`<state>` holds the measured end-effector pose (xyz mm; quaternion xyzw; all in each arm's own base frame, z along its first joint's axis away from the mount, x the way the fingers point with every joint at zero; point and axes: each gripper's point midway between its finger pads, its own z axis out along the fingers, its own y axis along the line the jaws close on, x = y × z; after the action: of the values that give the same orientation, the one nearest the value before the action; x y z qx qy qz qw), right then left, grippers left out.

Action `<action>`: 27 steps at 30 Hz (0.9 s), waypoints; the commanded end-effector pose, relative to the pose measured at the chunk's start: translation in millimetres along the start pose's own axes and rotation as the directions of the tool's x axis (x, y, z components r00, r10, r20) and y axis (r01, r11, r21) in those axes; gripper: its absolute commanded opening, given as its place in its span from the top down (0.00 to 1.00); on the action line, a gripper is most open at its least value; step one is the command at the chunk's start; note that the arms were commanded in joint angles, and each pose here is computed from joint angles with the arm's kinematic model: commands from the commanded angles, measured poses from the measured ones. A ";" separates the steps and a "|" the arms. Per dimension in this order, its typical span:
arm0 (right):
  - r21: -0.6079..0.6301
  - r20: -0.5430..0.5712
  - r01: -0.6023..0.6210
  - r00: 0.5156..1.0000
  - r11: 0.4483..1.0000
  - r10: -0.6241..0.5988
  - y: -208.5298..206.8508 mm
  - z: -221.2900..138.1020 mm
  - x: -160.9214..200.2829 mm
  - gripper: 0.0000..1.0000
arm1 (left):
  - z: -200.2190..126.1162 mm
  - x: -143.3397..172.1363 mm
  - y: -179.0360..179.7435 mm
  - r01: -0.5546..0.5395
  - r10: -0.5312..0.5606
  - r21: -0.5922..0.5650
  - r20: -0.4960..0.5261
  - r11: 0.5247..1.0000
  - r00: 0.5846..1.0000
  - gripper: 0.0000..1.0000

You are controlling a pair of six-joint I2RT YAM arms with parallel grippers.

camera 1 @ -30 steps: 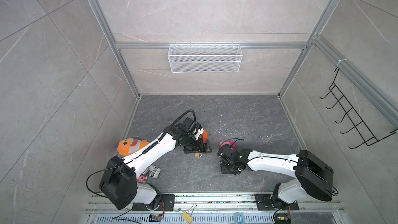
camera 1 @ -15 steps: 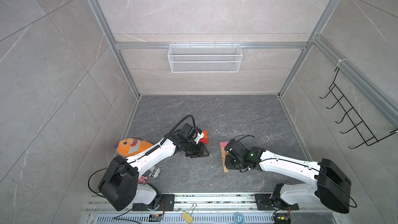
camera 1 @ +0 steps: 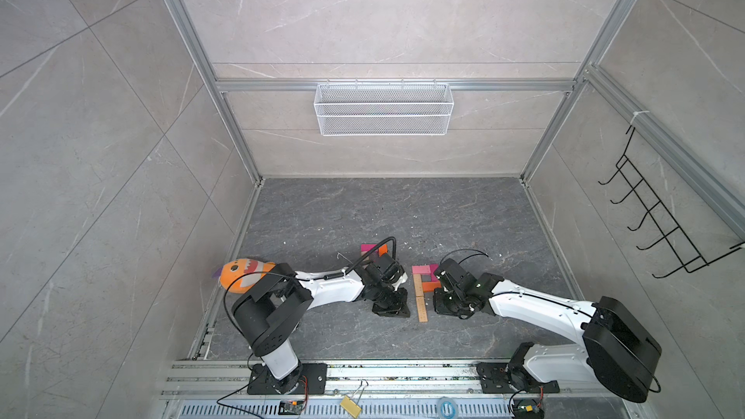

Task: Assemble the letter p with building blocks
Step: Assemble the building block at the center of the board.

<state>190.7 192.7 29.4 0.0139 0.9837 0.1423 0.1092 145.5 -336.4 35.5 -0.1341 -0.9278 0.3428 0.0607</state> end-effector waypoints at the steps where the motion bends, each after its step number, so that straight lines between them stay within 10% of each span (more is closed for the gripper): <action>1: -0.025 -0.024 0.013 1.000 1.000 -0.014 1.1 9.4 4.6 0.76 | 5.3 -17.9 -15.1 0.007 -0.009 0.043 0.050 0.999 0.999 0.86; 27: -0.035 -0.067 0.003 0.998 0.999 -0.006 -1.8 26.6 14.8 0.75 | 25.1 -25.1 -11.1 0.050 -0.053 0.063 0.048 0.997 0.997 0.86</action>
<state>193.9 210.9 17.7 0.0053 0.9779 0.1830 0.1008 158.8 -358.8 19.3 -0.0967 -0.9247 0.3643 0.0527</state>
